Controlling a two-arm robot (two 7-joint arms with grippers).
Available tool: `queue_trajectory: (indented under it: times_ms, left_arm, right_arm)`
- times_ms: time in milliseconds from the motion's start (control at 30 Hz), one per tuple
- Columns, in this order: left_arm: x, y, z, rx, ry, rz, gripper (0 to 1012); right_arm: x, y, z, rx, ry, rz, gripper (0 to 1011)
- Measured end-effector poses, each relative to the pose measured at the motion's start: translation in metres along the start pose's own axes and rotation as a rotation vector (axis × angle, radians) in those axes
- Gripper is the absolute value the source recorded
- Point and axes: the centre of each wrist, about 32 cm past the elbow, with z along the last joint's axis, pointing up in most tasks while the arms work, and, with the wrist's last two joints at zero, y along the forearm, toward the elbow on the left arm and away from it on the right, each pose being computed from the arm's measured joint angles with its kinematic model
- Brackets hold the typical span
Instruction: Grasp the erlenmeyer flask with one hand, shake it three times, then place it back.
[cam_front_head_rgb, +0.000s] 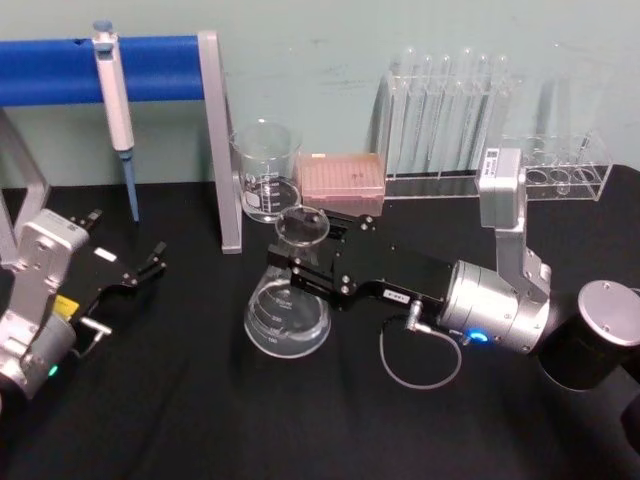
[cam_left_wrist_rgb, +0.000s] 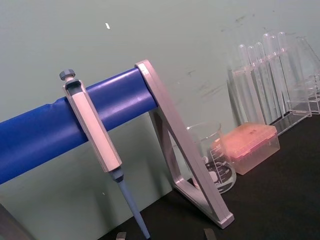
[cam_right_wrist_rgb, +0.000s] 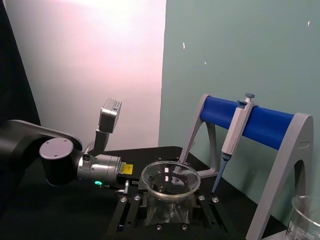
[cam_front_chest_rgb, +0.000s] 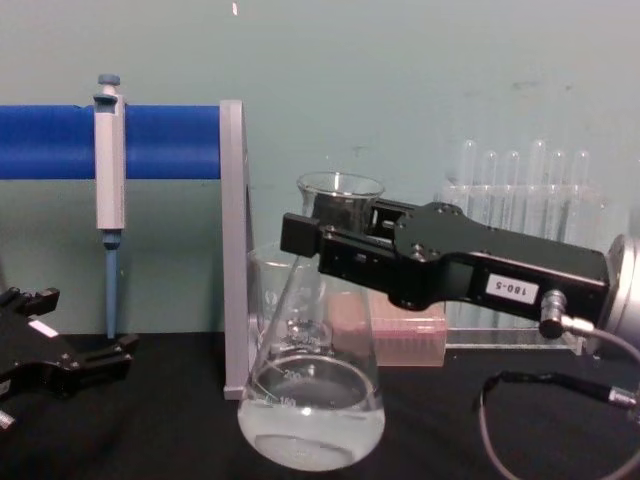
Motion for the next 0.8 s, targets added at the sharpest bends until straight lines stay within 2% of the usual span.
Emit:
queue_trajectory:
  times_ms: [133, 233, 433, 567, 600, 700, 800]
  left_arm:
    - [0.0000, 0.0000, 0.0000, 0.000, 0.000, 0.000, 1001]
    - [0.0000, 0.0000, 0.0000, 0.000, 0.000, 0.000, 1001]
    - [0.0000, 0.0000, 0.0000, 0.000, 0.000, 0.000, 1001]
    - [0.0000, 0.0000, 0.0000, 0.000, 0.000, 0.000, 1001]
    - [0.0000, 0.0000, 0.0000, 0.000, 0.000, 0.000, 1001]
    - [0.0000, 0.0000, 0.0000, 0.000, 0.000, 0.000, 1000]
    - [0.0000, 0.0000, 0.0000, 0.000, 0.000, 0.000, 1001]
  right_arm:
    - [0.000, -0.002, 0.000, 0.003, -0.005, -0.022, 457]
    - [0.001, -0.007, 0.001, 0.006, -0.015, -0.069, 457]
    - [0.005, -0.024, 0.003, 0.004, -0.047, -0.204, 457]
    - [0.007, -0.043, 0.006, -0.005, -0.073, -0.338, 457]
    - [0.007, -0.043, 0.006, -0.005, -0.073, -0.338, 457]
    - [0.008, -0.060, 0.008, -0.011, -0.089, -0.445, 457]
    - [0.008, -0.070, 0.009, -0.017, -0.096, -0.497, 457]
